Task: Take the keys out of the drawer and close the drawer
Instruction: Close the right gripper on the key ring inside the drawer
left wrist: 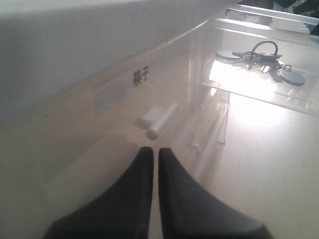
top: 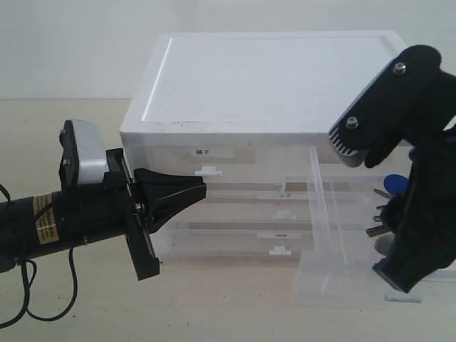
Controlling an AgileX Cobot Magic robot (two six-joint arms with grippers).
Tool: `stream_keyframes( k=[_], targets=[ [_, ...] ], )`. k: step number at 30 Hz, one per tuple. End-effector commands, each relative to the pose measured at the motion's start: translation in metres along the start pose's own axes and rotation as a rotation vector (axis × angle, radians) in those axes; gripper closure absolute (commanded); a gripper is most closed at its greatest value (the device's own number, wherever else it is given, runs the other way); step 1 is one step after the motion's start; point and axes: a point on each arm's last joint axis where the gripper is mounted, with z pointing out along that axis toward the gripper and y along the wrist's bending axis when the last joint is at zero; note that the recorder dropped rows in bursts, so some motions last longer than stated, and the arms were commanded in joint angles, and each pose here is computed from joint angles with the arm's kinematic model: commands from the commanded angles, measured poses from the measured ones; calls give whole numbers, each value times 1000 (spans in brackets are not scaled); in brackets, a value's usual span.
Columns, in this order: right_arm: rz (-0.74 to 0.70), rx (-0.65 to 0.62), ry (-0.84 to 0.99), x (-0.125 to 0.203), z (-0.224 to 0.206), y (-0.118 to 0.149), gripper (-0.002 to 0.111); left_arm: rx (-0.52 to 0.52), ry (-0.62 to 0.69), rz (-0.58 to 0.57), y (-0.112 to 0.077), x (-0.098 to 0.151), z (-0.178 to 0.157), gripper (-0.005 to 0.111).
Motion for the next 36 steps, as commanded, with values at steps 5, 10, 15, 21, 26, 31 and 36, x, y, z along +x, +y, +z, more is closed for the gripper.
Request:
stream_keyframes(
  k=[5, 10, 15, 21, 26, 31, 36],
  targets=[
    [62, 34, 117, -7, 28, 0, 53, -1, 11, -26, 1, 2, 1, 102],
    [105, -5, 101, -9, 32, -2, 53, 2, 12, -24, 1, 2, 1, 102],
    [95, -45, 117, -10, 36, 4, 53, 2, 12, -24, 1, 2, 1, 102],
    [69, -33, 168, -13, 49, 10, 53, 8, 13, -24, 0, 2, 1, 102],
    [64, -33, 174, -13, 50, 11, 54, 8, 13, -24, 0, 2, 1, 102],
    [1, -36, 171, -13, 50, 11, 107, 8, 13, -24, 0, 2, 1, 102],
    [-17, -57, 110, -19, 51, 13, 108, 8, 13, -30, 0, 2, 1, 102]
  ],
)
